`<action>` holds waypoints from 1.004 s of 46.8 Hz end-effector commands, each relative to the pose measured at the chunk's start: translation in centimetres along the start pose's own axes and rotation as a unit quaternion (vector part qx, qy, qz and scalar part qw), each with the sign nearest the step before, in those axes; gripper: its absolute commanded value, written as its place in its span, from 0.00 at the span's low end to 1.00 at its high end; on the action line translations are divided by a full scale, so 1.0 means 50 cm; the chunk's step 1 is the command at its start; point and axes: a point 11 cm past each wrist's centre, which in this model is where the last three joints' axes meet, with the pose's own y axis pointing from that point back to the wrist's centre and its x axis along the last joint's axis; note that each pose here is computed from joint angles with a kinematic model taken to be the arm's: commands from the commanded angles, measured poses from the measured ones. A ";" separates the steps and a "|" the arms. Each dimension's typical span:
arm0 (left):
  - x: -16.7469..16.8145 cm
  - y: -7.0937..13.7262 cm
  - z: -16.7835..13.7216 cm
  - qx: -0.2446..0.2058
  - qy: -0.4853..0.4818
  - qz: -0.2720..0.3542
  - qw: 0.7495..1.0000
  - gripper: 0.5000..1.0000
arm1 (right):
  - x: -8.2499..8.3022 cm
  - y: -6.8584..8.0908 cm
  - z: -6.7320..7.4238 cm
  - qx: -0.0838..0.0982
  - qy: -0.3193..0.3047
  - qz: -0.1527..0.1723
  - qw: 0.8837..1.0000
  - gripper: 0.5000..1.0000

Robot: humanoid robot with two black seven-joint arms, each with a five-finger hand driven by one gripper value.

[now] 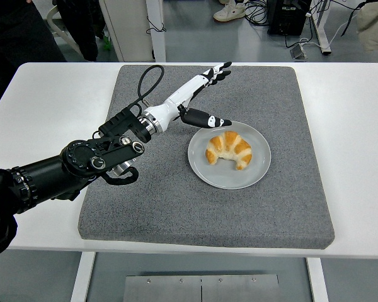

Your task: Place the bread on the plate

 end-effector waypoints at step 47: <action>0.208 0.137 -0.136 0.042 0.335 0.254 0.906 0.92 | -0.004 0.000 -0.001 0.000 -0.002 -0.003 1.000 1.00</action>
